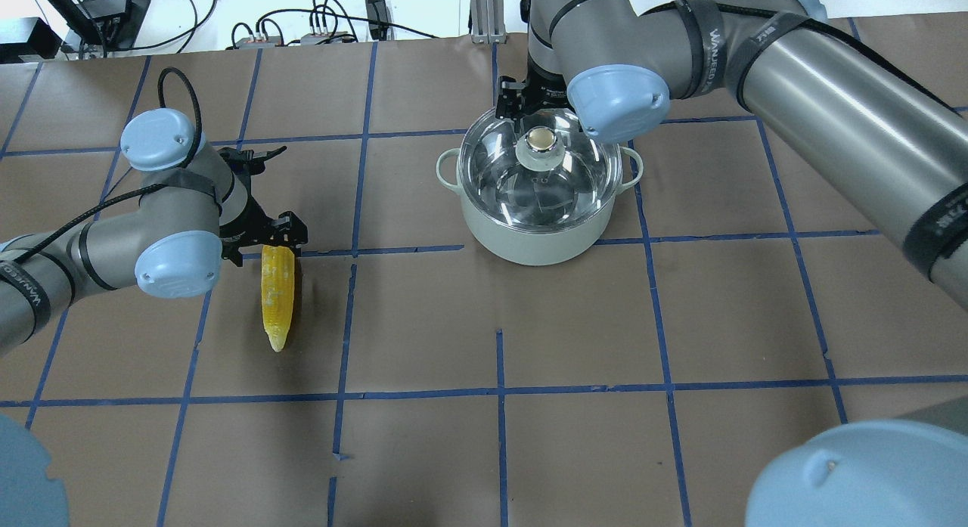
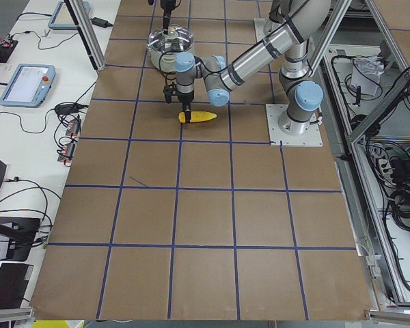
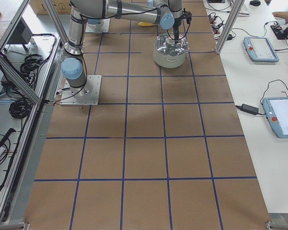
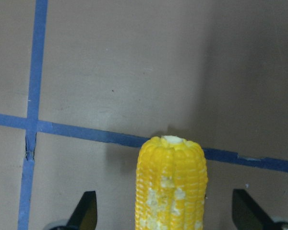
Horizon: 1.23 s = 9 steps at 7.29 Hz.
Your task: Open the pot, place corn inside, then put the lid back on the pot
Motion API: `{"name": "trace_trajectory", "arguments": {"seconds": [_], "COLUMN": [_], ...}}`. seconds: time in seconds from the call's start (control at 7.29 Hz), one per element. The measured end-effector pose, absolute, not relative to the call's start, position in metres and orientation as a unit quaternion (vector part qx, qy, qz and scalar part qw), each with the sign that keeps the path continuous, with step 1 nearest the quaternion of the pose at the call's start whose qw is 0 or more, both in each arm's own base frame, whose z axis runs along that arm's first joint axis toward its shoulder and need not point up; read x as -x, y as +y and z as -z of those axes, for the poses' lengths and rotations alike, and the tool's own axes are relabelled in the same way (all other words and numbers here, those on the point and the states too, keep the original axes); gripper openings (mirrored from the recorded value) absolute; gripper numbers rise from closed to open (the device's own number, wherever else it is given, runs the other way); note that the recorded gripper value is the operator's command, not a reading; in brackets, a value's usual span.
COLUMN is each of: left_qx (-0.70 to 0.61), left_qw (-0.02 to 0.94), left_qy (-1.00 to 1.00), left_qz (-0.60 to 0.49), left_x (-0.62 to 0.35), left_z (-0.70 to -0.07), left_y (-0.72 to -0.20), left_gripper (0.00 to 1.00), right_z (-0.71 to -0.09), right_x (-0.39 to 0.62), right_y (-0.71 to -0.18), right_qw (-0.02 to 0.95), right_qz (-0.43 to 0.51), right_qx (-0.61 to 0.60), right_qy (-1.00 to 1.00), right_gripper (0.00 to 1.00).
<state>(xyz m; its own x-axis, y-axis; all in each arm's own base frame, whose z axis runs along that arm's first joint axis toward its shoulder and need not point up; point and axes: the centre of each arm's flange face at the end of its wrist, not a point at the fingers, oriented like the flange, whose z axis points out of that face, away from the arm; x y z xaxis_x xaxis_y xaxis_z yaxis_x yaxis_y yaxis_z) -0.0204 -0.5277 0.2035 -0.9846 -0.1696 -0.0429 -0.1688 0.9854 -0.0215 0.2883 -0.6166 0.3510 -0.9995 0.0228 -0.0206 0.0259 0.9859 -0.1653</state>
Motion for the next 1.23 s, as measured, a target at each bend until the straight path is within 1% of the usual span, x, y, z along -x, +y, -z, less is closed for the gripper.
{"name": "trace_trajectory", "arguments": {"seconds": [0.14,0.27,0.41,0.55,0.69,1.1,1.23], "left_qx": [0.086,0.091,0.099,0.107,0.109,0.108,0.108], "left_qw": [0.021,0.013,-0.004,-0.014,-0.018,-0.017,-0.014], "left_qy": [0.996,0.996,0.995,0.994,0.994,0.993,0.993], "left_qz": [0.008,0.009,0.011,0.016,0.023,0.039,0.043], "left_x": [0.019,0.021,0.025,0.028,0.029,0.027,0.026], "left_z": [-0.202,-0.202,-0.202,-0.201,-0.200,-0.209,-0.217], "left_y": [-0.528,-0.527,-0.524,-0.521,-0.519,-0.523,-0.526], "left_gripper": [0.39,0.27,0.20,0.08,0.02,0.02,0.02], "right_z": [-0.350,-0.348,-0.347,-0.345,-0.344,-0.345,-0.347], "right_x": [-0.288,-0.289,-0.290,-0.291,-0.292,-0.292,-0.292], "right_y": [-0.616,-0.615,-0.614,-0.612,-0.611,-0.610,-0.610], "right_qw": [0.009,0.008,0.008,0.007,0.007,0.006,0.006], "right_qz": [0.079,0.077,0.074,0.071,0.067,0.057,0.053], "right_qx": [-0.012,-0.011,-0.010,-0.008,-0.007,-0.007,-0.007], "right_qy": [0.997,0.997,0.997,0.997,0.998,0.998,0.999], "right_gripper": [0.95,0.91,0.84,0.71,0.58,0.26,0.25]}}
